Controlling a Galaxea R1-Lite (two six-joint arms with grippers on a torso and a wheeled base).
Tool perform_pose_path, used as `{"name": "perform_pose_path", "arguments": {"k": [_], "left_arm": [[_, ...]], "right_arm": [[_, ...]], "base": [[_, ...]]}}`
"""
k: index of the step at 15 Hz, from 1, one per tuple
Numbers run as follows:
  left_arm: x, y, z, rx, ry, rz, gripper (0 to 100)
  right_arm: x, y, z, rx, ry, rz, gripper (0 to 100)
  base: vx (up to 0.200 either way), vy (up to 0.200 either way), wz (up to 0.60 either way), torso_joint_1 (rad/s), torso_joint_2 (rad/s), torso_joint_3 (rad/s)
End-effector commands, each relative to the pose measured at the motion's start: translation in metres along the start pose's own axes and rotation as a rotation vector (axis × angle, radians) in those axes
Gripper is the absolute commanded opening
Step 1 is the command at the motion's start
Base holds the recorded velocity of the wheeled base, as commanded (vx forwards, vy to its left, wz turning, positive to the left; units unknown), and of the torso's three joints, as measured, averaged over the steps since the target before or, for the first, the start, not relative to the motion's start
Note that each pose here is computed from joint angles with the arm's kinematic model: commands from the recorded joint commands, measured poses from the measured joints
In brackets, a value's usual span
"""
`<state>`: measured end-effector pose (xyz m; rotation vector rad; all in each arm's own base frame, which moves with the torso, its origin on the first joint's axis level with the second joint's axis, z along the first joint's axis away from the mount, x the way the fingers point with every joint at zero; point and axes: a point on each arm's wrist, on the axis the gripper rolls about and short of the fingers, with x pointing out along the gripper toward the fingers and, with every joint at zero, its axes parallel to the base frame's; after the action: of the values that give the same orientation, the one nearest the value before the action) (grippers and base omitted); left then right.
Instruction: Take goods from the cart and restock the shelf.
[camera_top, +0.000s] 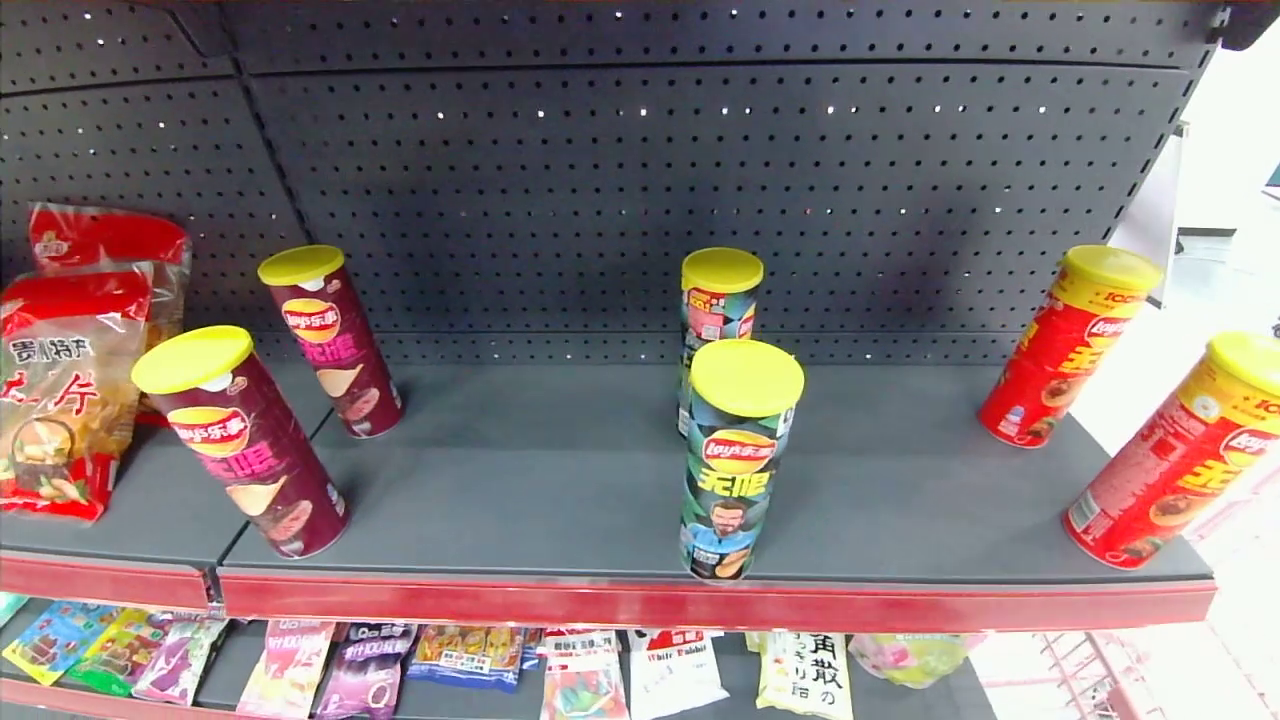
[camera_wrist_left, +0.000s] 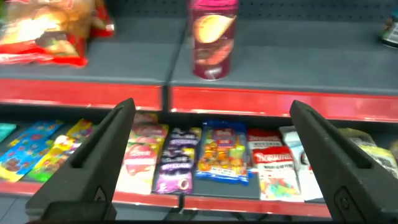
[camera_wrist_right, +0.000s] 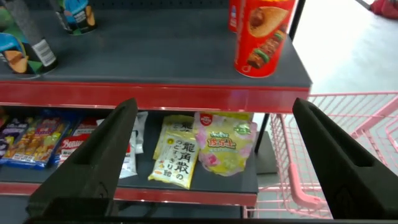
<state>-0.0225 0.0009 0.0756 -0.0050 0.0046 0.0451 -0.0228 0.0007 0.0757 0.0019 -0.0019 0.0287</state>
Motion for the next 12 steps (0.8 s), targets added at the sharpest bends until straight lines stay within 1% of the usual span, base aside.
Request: {"name": "perform_pose_path", "arguments": {"k": [1,4,5,6,7,8,9,10,11,12], "left_arm": [[0.0,0.0,0.0,-0.001,0.001,0.001,100],[0.0,0.0,0.0,-0.001,0.0,0.001,100],[0.0,0.0,0.0,-0.001,0.001,0.001,100],[0.0,0.0,0.0,-0.001,0.001,0.001,100],[0.0,0.0,0.0,-0.001,0.001,0.001,100],[0.0,0.0,0.0,0.0,0.0,0.001,100],[0.0,0.0,0.0,-0.001,0.001,0.001,100],[0.0,0.0,0.0,0.0,0.0,-0.001,100],[0.0,0.0,0.0,-0.001,0.001,0.001,100],[0.0,0.0,0.0,-0.001,0.001,0.001,100]], "right_arm": [[0.0,0.0,0.0,0.0,0.002,-0.001,100],[0.0,0.0,0.0,-0.002,0.0,0.0,100],[-0.001,0.0,0.004,0.01,-0.021,0.004,100],[-0.006,0.0,0.06,0.061,-0.112,0.049,100],[0.007,0.0,0.128,0.166,-0.119,0.078,100],[0.019,0.0,0.184,0.197,-0.153,0.135,100],[0.027,0.001,0.206,0.186,-0.161,0.165,100],[0.06,0.006,0.254,0.145,-0.121,0.221,100],[0.081,0.01,0.259,0.107,-0.053,0.243,100],[0.091,0.013,0.258,0.085,-0.017,0.264,100]], "base": [[0.0,0.0,0.0,0.0,0.0,0.0],[0.0,0.0,0.0,0.0,0.0,0.0],[0.0,0.0,0.0,0.0,0.0,0.0],[0.0,0.0,0.0,0.0,0.0,0.0],[0.0,0.0,0.0,0.0,0.0,0.0],[0.0,0.0,0.0,0.0,0.0,0.0],[0.0,0.0,0.0,0.0,0.0,0.0],[0.0,0.0,0.0,0.0,0.0,0.0],[0.0,0.0,0.0,0.0,0.0,0.0],[0.0,0.0,0.0,0.0,0.0,0.0]]}}
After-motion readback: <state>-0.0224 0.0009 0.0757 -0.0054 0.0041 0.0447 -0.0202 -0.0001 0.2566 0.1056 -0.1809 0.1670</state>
